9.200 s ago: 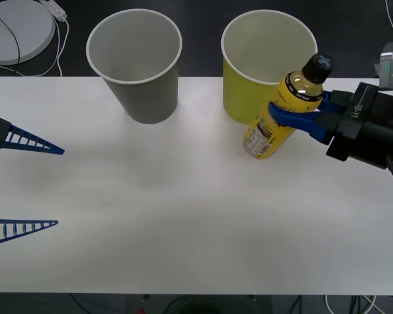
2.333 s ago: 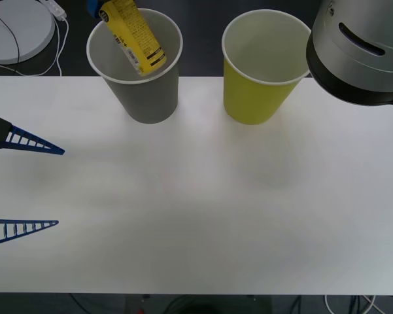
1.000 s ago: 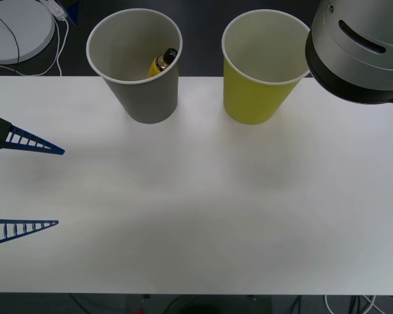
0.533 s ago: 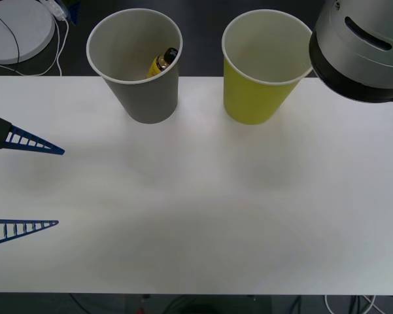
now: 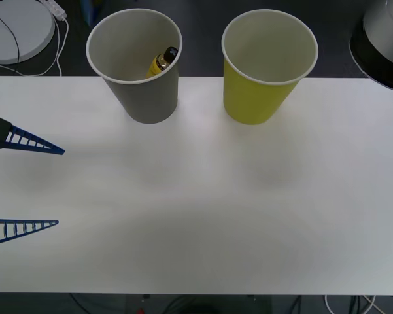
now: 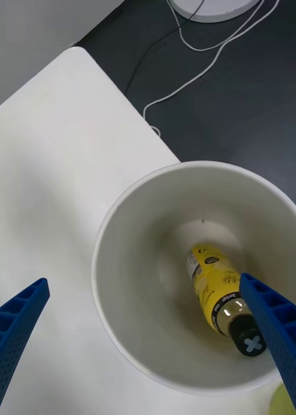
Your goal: Put the can into the green bin and the plastic bottle into the gray bin
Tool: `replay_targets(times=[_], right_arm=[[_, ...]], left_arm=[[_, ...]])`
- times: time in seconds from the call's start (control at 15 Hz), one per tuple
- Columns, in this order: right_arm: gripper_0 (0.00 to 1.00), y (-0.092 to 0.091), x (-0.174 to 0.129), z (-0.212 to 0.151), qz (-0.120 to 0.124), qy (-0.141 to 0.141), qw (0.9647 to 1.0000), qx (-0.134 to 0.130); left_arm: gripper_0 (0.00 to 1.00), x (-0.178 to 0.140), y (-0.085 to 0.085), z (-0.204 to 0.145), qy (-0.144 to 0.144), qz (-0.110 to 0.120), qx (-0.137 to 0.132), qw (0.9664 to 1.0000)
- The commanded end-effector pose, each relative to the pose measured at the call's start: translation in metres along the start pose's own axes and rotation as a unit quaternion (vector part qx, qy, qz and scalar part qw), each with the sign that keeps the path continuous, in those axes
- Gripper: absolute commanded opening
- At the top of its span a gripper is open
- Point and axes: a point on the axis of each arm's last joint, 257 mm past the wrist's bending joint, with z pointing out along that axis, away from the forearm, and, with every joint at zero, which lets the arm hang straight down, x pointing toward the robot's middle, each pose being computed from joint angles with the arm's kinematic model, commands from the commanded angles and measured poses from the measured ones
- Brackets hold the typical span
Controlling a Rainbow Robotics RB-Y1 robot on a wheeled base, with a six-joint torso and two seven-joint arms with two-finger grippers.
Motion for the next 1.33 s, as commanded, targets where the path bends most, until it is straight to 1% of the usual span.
replay_targets(times=[0.07,0.2,0.33,0.53,0.8,1.13,1.2,1.33], right_arm=[[1.0,0.0,0.009,-0.005,-0.018,-0.007,0.9995,-0.023],[1.0,0.001,0.014,-0.008,-0.033,-0.016,0.9985,-0.04],[1.0,0.001,0.021,-0.009,-0.038,-0.023,0.9975,-0.055],[1.0,0.002,0.028,-0.011,-0.047,-0.031,0.9962,-0.066],[1.0,0.007,0.037,-0.016,-0.059,-0.042,0.9936,-0.087],[1.0,0.008,0.06,-0.026,-0.081,-0.054,0.9891,-0.111],[1.0,0.007,0.064,-0.029,-0.082,-0.056,0.9884,-0.115],[1.0,0.009,0.072,-0.035,-0.091,-0.063,0.9861,-0.124]], left_arm=[[1.0,0.0,0.0,0.0,0.0,0.0,0.0,1.0],[1.0,0.0,0.0,0.0,0.0,0.0,0.0,1.0],[1.0,0.0,0.0,0.0,0.0,0.0,0.0,1.0],[1.0,0.0,0.0,0.0,0.0,0.0,0.0,1.0],[1.0,0.0,0.0,0.0,0.0,0.0,0.0,1.0],[1.0,0.0,0.0,0.0,0.0,0.0,0.0,1.0],[1.0,0.0,0.0,0.0,0.0,0.0,0.0,1.0],[1.0,0.0,0.0,0.0,0.0,0.0,0.0,1.0]])
